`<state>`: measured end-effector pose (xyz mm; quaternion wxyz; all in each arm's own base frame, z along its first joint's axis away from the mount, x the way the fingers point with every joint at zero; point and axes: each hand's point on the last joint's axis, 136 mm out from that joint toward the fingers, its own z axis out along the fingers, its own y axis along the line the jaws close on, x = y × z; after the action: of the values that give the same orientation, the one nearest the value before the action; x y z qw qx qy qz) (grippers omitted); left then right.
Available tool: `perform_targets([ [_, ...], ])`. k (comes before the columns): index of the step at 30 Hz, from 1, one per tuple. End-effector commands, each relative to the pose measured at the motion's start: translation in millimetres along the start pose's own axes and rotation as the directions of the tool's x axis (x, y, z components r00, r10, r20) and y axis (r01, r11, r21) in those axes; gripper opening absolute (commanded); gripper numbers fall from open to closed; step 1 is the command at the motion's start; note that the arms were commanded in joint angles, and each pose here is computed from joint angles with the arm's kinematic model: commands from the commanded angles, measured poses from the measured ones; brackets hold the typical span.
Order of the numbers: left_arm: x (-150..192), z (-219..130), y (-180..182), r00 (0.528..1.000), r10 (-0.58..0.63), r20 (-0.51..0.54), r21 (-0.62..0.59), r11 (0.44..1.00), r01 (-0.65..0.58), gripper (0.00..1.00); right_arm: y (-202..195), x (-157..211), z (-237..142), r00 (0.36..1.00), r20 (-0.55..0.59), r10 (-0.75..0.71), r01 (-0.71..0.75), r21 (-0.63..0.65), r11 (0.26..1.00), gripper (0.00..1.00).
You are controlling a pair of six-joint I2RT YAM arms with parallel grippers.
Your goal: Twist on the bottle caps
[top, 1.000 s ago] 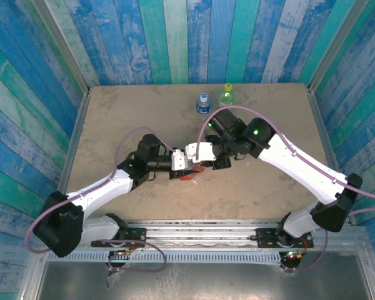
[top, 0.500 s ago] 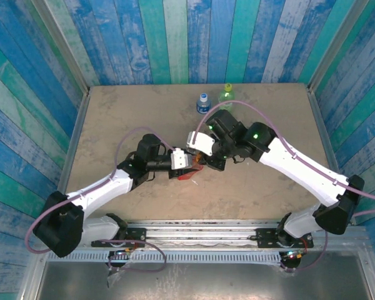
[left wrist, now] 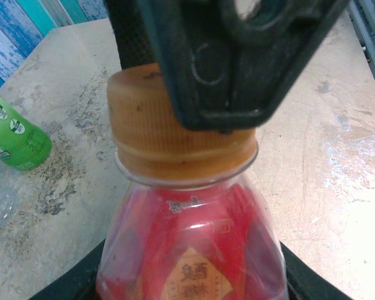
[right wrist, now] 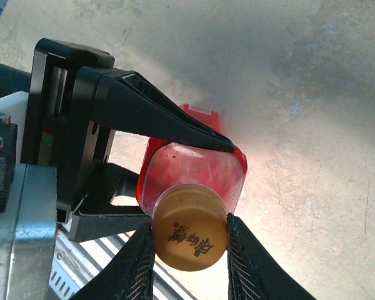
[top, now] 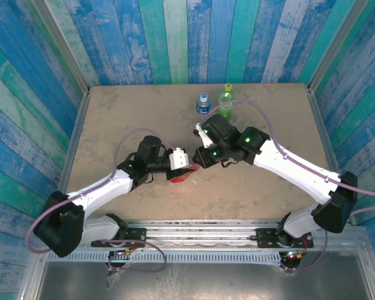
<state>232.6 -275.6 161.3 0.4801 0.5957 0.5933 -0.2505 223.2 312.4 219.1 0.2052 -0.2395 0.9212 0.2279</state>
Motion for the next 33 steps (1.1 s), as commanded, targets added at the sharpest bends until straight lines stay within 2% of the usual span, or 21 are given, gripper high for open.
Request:
perform_targets([
  [1, -47.5, -7.9, 22.3, 0.986, 0.079, 0.150, -0.082, 0.994, -0.067, 0.47, -5.0, 8.9, 4.9, 1.000, -0.027, -0.017, 0.017, 0.027, 0.999, 0.20],
  [3, -48.6, -11.1, 26.7, 0.983, 0.034, 0.180, -0.072, 0.997, -0.021, 0.47, 2.1, -2.6, -12.6, 0.983, 0.042, -0.180, 0.180, 0.004, 0.984, 0.40],
  [4, -49.2, -13.4, 27.9, 0.980, 0.012, 0.201, -0.057, 0.998, 0.000, 0.47, 3.9, -7.3, -21.0, 0.967, 0.081, -0.240, 0.240, 0.005, 0.971, 0.44],
  [6, -53.9, -20.7, 29.9, 0.965, -0.037, 0.261, -0.021, 0.999, 0.044, 0.47, 8.1, -14.4, -37.3, 0.924, 0.168, -0.344, 0.347, 0.013, 0.938, 0.48],
  [8, -58.5, -26.1, 26.0, 0.948, -0.064, 0.310, 0.028, 0.998, 0.059, 0.47, 10.6, -23.6, -52.1, 0.882, 0.269, -0.387, 0.394, 0.029, 0.919, 0.50],
  [11, -65.3, -29.6, 19.5, 0.932, -0.082, 0.352, 0.083, 0.995, 0.056, 0.47, 29.9, -23.1, -65.7, 0.778, 0.430, -0.458, 0.516, -0.020, 0.856, 0.58],
  [15, -70.4, -30.8, 11.2, 0.924, -0.088, 0.373, 0.145, 0.989, 0.036, 0.47, 48.2, -25.0, -80.1, 0.631, 0.650, -0.424, 0.590, -0.047, 0.806, 0.65],
  [18, -72.3, -32.6, 8.2, 0.922, -0.077, 0.380, 0.155, 0.988, 0.019, 0.48, 49.5, -30.8, -81.6, 0.603, 0.690, -0.400, 0.584, -0.040, 0.811, 0.65],
  [25, -69.2, -31.3, 3.6, 0.926, -0.075, 0.370, 0.180, 0.984, 0.008, 0.48, 59.4, -39.1, -64.0, 0.619, 0.694, -0.368, 0.586, -0.096, 0.805, 0.60],
  [28, -70.1, -31.5, 4.3, 0.926, -0.071, 0.371, 0.177, 0.984, 0.005, 0.48, 61.6, -40.3, -57.7, 0.627, 0.696, -0.350, 0.581, -0.119, 0.805, 0.54],
  [33, -69.1, -31.7, 4.7, 0.928, -0.067, 0.366, 0.167, 0.986, 0.006, 0.48, 58.2, -36.9, -54.6, 0.635, 0.687, -0.353, 0.574, -0.115, 0.810, 0.38],
])
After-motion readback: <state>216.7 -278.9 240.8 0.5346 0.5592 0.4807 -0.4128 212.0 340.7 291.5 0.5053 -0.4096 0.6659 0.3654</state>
